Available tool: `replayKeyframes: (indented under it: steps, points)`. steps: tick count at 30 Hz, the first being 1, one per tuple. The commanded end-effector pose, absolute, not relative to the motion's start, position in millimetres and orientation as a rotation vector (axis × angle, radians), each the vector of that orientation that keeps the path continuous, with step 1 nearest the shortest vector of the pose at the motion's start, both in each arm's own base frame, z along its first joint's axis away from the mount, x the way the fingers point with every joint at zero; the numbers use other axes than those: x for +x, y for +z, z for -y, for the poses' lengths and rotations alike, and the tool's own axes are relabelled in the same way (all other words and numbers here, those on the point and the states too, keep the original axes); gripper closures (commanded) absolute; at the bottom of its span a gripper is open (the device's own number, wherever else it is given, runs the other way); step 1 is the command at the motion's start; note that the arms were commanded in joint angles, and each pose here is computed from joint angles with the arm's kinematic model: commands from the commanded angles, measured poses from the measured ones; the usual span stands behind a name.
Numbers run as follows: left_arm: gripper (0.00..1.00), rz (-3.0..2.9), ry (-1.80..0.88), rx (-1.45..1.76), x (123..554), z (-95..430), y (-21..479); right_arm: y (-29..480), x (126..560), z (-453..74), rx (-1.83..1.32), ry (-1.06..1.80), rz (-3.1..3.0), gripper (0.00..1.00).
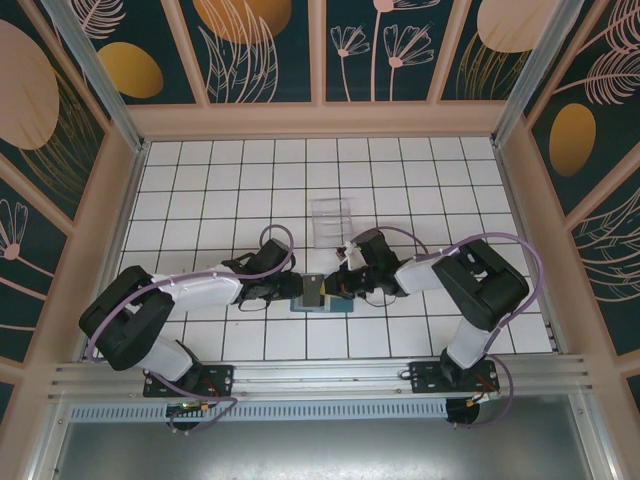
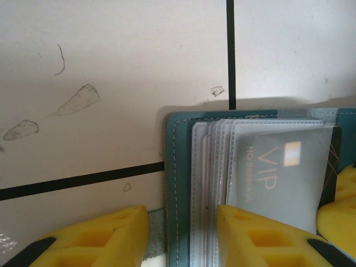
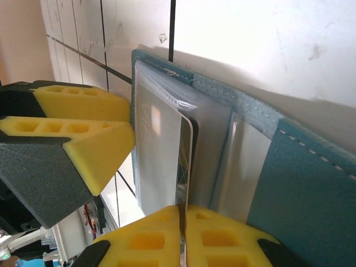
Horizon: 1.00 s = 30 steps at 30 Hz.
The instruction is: Take the credit cards out of the card holder
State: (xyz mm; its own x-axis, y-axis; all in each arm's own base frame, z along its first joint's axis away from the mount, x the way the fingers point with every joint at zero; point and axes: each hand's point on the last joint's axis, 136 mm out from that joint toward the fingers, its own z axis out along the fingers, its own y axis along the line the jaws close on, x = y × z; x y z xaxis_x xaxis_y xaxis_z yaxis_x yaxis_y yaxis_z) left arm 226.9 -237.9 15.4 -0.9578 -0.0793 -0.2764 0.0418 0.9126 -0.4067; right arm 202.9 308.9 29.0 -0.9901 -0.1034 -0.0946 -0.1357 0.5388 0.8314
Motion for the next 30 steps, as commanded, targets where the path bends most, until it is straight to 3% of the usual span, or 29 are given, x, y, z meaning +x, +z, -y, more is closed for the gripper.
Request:
replayKeyframes:
  steps: [1, 23, 30]
  points:
    - [0.61, -2.918, -0.435, -0.014, 205.2, 215.1, -16.8, 25.1, 196.9, -300.1, -0.205, 1.452, -2.751, 0.91]
    - [0.62, -2.924, -0.408, -0.022, 203.3, 210.2, -16.7, 20.1, 195.5, -274.0, -0.176, 1.315, -2.785, 0.94]
    - [0.56, -2.832, -0.541, -0.026, 215.2, 226.5, 14.9, 25.8, 196.2, -283.8, -0.210, 1.391, -2.765, 0.94]
